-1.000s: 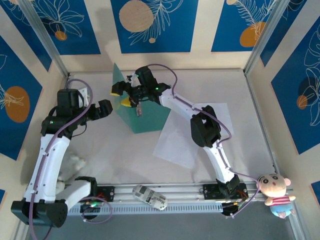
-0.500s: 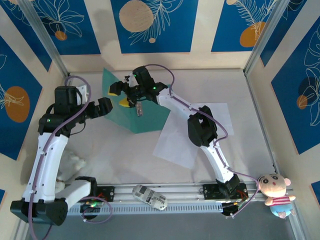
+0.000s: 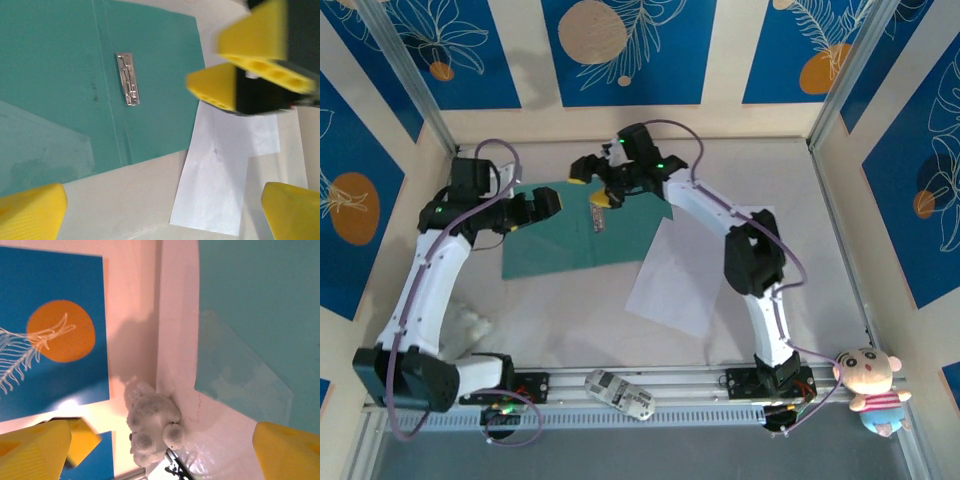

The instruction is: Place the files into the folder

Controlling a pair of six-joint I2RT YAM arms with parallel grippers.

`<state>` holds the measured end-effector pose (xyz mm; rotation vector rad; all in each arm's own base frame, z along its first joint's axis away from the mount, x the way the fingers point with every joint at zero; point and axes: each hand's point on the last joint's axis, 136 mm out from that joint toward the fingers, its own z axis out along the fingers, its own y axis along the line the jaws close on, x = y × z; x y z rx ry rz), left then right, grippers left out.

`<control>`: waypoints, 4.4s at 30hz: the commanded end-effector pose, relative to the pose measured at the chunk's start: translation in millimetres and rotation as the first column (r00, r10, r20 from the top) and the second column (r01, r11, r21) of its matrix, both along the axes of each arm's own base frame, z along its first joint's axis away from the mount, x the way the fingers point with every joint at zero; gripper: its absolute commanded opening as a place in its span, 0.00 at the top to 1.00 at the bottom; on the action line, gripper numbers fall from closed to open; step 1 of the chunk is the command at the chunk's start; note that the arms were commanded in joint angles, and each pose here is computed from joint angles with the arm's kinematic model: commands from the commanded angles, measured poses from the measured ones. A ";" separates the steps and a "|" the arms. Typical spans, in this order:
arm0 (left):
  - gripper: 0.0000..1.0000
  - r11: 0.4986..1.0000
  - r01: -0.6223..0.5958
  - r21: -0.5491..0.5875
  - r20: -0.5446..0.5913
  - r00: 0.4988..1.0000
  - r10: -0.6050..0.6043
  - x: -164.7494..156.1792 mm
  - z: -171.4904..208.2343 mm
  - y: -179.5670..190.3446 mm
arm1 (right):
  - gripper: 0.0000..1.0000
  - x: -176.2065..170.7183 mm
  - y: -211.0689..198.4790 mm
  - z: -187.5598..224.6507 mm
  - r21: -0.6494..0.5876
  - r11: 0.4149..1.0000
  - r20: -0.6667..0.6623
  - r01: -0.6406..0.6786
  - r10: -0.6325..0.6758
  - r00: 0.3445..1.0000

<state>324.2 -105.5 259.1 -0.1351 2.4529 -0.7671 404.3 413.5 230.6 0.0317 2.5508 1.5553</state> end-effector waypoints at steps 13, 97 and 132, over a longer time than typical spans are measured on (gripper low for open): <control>0.00 0.971 0.237 0.014 -0.070 0.969 -0.235 107.7 -77.0 -118.9 | 0.06 -52.2 -184.6 -43.4 -0.162 0.948 -0.031 0.275 -0.284 0.958; 0.02 0.733 0.650 -0.202 -0.162 0.716 -0.679 -30.0 -178.5 -370.9 | 0.06 -154.0 -351.1 -120.2 -0.231 0.795 -0.251 0.561 -0.606 0.755; 0.00 0.787 0.616 -0.035 -0.183 0.770 -0.611 -31.0 -144.4 -327.6 | 0.07 -137.3 -353.5 -143.8 -0.233 0.790 -0.312 0.568 -0.614 0.725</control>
